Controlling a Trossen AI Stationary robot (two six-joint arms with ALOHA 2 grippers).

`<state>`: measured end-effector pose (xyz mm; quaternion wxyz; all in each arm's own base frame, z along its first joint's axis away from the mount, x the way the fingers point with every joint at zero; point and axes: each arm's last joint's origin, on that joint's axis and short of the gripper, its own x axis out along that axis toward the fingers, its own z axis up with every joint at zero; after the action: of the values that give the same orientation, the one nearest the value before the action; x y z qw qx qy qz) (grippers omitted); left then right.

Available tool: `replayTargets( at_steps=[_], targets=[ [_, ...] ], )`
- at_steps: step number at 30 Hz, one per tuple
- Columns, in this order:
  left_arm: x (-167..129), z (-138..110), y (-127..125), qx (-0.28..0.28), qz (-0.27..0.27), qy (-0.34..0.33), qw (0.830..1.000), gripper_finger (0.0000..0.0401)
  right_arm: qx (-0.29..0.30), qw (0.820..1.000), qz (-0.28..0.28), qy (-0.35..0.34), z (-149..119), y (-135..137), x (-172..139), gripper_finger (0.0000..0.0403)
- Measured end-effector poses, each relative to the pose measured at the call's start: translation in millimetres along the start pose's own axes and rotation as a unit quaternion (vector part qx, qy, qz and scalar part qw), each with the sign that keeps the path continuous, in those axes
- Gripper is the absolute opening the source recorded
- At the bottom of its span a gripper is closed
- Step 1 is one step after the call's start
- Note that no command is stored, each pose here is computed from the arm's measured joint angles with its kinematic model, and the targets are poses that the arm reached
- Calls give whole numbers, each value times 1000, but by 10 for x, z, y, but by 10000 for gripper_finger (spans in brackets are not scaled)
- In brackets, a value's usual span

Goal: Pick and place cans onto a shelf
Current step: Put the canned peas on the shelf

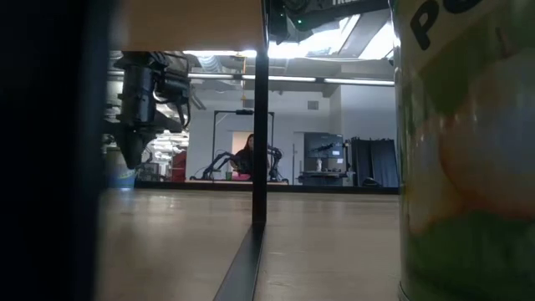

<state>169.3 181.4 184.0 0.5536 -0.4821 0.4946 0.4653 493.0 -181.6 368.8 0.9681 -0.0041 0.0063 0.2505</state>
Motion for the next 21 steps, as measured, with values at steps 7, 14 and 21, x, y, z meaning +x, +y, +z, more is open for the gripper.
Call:
replayTargets(
  at_steps=[7, 14, 21],
  targets=[
    [-5, 95, 11, -12, -21, -30, 999, 0, -8, 1000, -1, 0, 0, -9, -11, 10],
    [-18, 213, 28, -29, -55, -62, 996, 0, -8, 1000, -6, 0, -1, -33, -38, 10],
    [-32, 291, 37, -50, -77, -86, 992, 0, -8, 1000, -6, 0, -1, -33, -38, 10]
  ],
)
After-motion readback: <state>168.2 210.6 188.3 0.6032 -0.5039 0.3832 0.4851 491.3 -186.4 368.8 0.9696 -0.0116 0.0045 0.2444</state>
